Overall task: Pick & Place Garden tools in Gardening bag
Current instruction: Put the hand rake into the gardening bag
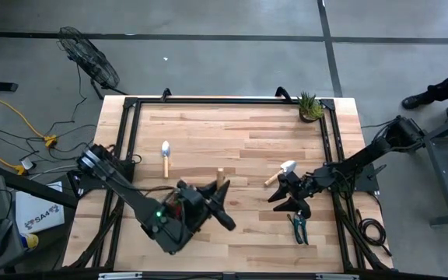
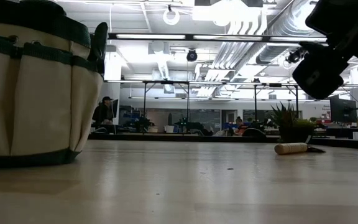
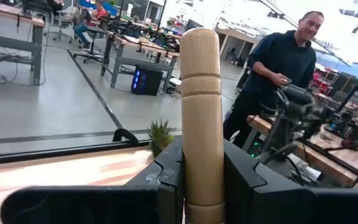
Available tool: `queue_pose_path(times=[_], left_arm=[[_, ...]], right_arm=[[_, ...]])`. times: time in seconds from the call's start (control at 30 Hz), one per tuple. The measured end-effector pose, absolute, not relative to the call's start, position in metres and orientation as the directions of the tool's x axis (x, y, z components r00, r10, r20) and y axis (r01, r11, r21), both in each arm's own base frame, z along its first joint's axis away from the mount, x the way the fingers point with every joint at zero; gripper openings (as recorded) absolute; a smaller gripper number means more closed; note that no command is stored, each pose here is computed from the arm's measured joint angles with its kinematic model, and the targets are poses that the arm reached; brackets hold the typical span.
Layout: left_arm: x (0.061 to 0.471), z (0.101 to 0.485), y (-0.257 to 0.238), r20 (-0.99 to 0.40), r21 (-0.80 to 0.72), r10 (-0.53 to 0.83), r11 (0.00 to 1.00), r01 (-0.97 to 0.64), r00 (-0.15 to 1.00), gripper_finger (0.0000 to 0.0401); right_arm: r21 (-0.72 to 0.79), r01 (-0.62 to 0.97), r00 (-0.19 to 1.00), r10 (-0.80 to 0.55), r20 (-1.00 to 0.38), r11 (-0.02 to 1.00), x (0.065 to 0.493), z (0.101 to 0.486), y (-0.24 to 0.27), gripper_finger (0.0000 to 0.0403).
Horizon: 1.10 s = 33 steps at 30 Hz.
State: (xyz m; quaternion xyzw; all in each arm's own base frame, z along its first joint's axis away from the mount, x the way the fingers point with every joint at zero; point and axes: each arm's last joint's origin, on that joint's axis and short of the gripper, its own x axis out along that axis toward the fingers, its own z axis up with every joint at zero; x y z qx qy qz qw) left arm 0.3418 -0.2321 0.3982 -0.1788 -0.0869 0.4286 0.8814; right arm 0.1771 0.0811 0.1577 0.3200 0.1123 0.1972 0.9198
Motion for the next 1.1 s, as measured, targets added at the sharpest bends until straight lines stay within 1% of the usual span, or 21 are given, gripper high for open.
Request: queue_pose_path(times=[0.23, 0.4, 0.57, 0.73, 1.03, 1.1], left_arm=[[0.356, 0.397, -0.244, 0.000, -0.399, 0.785, 0.568, -0.720, 0.620, 0.0058], [0.358, 0.385, -0.254, 0.000, -0.468, 0.778, 0.555, -0.687, 0.629, 0.0058], [0.356, 0.372, -0.271, 0.000, -0.485, 0.755, 0.574, -0.660, 0.656, 0.0058], [0.358, 0.364, -0.276, 0.000, -0.482, 0.751, 0.579, -0.658, 0.660, 0.0058], [0.344, 0.357, -0.299, 0.000, -0.438, 0.713, 0.631, -0.641, 0.702, 0.0058], [0.339, 0.356, -0.304, 0.000, -0.454, 0.701, 0.635, -0.625, 0.713, 0.0058]], right_arm=[[0.634, -0.287, 0.895, 0.437, -0.090, 0.718, 0.177, 0.157, 0.081, 0.0205], [0.627, -0.290, 0.895, 0.437, -0.090, 0.723, 0.177, 0.157, 0.081, 0.0205], [0.626, -0.291, 0.895, 0.437, -0.090, 0.724, 0.177, 0.157, 0.081, 0.0205], [0.626, -0.291, 0.895, 0.437, -0.090, 0.724, 0.177, 0.157, 0.081, 0.0205], [0.626, -0.291, 0.895, 0.437, -0.090, 0.724, 0.177, 0.157, 0.081, 0.0205], [0.626, -0.290, 0.895, 0.437, -0.090, 0.724, 0.177, 0.157, 0.081, 0.0205]])
